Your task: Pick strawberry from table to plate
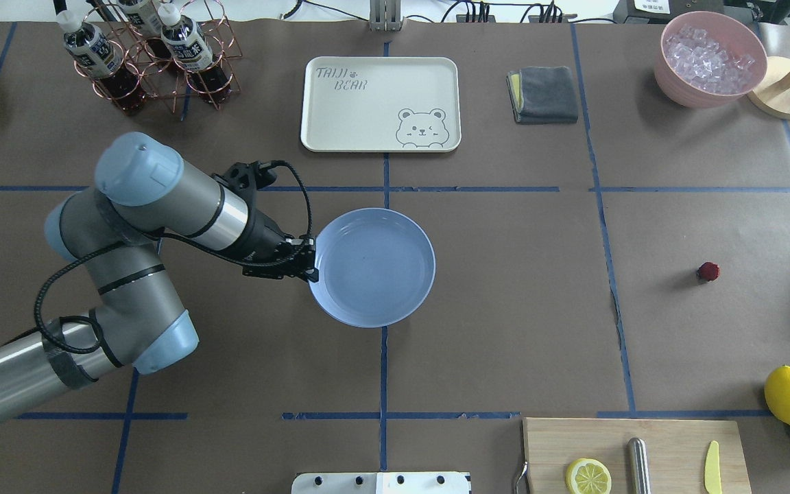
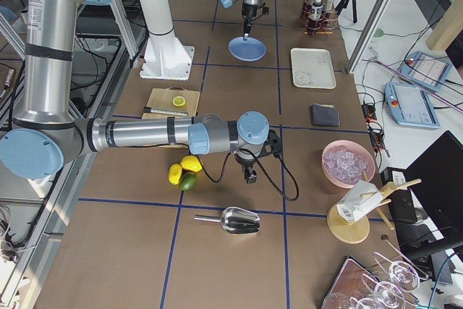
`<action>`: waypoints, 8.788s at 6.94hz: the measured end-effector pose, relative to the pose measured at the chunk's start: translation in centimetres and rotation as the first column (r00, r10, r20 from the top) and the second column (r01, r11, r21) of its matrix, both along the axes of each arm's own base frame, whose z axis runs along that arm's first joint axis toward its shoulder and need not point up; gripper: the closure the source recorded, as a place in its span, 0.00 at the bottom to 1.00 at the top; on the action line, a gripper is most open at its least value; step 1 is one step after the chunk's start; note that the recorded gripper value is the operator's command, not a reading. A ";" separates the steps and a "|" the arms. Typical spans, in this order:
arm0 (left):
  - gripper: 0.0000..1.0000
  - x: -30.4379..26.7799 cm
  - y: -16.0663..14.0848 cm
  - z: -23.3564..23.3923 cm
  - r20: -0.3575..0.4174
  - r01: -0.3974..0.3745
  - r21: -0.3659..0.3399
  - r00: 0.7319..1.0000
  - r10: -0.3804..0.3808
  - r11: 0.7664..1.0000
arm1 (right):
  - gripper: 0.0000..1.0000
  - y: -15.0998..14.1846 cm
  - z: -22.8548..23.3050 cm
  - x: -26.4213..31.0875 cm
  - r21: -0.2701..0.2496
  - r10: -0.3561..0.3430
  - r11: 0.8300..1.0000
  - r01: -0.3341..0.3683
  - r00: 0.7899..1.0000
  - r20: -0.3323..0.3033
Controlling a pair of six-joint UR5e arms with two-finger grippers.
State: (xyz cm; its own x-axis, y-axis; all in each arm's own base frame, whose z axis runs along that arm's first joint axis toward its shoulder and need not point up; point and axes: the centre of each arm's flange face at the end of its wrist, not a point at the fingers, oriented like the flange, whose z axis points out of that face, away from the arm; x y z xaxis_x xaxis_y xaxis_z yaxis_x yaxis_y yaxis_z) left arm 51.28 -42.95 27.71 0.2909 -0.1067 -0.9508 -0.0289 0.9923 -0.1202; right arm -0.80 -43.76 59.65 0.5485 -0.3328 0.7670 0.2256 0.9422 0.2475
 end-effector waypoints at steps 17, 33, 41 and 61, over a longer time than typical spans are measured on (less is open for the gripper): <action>0.23 2.0 0.8 -1.0 -0.050 0.035 0.044 0.998 -0.033 0.998 | 0.23 3.0 -0.1 -24.0 -0.133 0.267 0.949 -0.284 0.955 -0.132; 0.26 -1.7 1.7 -1.2 -0.082 0.055 0.063 0.995 -0.050 0.997 | 1.00 1.5 -19.8 -30.2 -0.323 0.403 0.868 -0.376 0.915 0.020; 0.23 -15.6 2.1 3.9 -0.071 0.099 0.025 0.993 -0.097 0.995 | 1.00 5.3 -38.7 -59.3 -0.460 0.501 0.751 -0.473 0.863 -0.069; 0.00 -18.2 0.8 9.8 0.019 0.119 0.118 0.992 -0.122 0.986 | 0.00 5.5 -28.9 -40.6 -0.340 0.414 0.845 -0.412 0.907 -0.070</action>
State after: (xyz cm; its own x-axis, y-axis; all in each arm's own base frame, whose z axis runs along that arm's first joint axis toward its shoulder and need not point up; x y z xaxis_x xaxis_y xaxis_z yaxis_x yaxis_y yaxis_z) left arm 33.08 -42.11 37.46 0.3079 -0.0314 -0.9509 0.0933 0.9956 -0.0027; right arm -41.43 -38.26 30.77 0.5721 0.2045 0.7943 -0.2040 0.9735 -0.1038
